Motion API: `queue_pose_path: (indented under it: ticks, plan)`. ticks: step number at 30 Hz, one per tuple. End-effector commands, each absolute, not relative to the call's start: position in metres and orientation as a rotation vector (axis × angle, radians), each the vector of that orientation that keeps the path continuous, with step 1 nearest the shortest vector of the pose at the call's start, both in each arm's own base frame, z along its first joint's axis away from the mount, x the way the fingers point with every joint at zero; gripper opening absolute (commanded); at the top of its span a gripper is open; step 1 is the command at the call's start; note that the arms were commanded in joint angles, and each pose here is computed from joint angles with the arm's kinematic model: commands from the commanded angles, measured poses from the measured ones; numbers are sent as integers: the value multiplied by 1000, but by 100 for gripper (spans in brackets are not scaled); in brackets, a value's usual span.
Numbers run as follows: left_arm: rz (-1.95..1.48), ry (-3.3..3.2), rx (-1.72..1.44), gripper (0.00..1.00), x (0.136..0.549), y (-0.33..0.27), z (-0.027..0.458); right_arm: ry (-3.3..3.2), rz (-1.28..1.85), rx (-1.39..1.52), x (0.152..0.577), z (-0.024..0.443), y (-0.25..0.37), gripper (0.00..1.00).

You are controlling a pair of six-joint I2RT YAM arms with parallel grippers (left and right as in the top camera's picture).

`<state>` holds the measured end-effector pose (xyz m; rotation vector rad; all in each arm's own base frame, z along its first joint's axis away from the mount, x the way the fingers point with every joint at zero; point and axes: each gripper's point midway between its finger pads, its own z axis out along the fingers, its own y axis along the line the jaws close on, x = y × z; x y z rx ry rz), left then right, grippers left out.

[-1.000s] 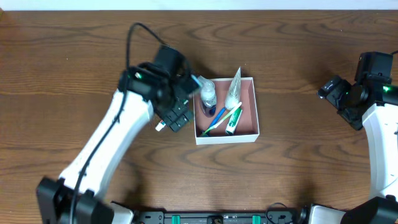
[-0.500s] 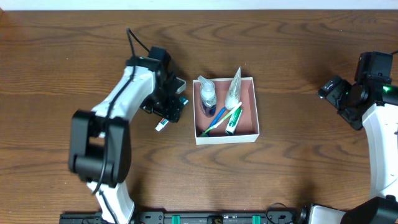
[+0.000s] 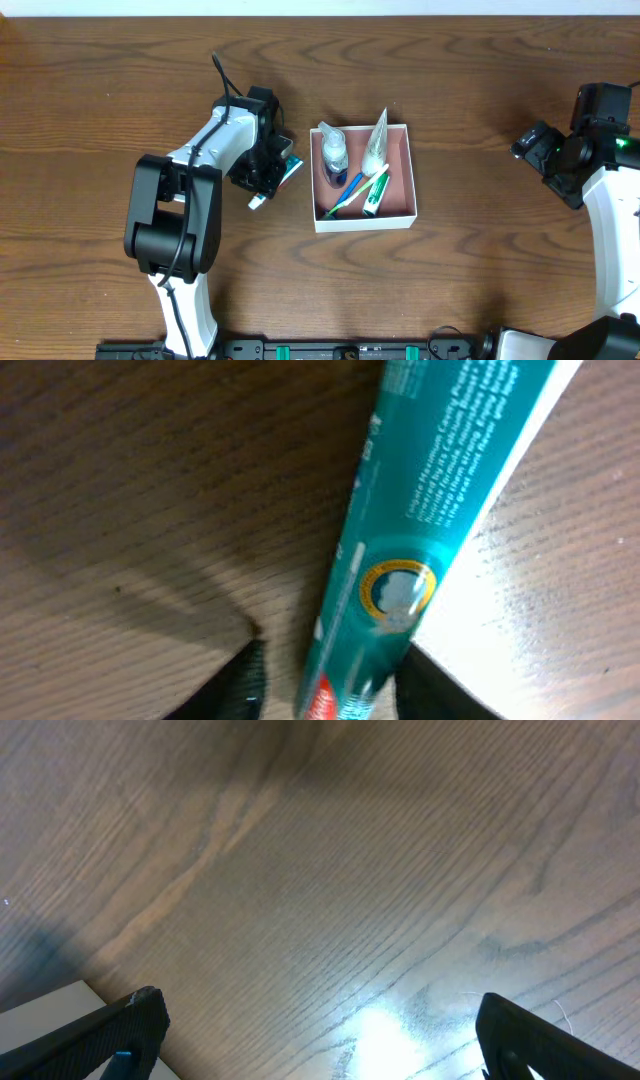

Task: Pack container
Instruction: 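Grasp the Colgate toothpaste tube with the left gripper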

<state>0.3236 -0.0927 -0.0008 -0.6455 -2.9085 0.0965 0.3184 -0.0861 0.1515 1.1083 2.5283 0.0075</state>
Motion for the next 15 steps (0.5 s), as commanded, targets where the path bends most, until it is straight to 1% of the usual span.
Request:
queue_pose_path:
  ticks: [1, 3, 7, 8, 12, 15]
  plan:
    - [78, -2892, -643, 33, 319, -89, -1, 2527, -3, 1093, 318, 154, -88, 99]
    - [77, -2879, -640, 28, 316, -88, 3, 2527, -3, 1093, 318, 154, -88, 99]
    - [76, -2871, -638, 26, 311, -87, 24, 2527, -3, 1093, 318, 154, -88, 99]
    - [77, -2877, -639, 24, 311, -87, 32, 2527, -3, 1093, 318, 154, -88, 99]
    - [81, -2983, -640, 22, 315, -88, 81, 2527, -3, 1093, 318, 154, -88, 99]
    - [91, -3099, -654, 19, 313, -89, 122, 2527, -3, 1093, 318, 154, -88, 99]
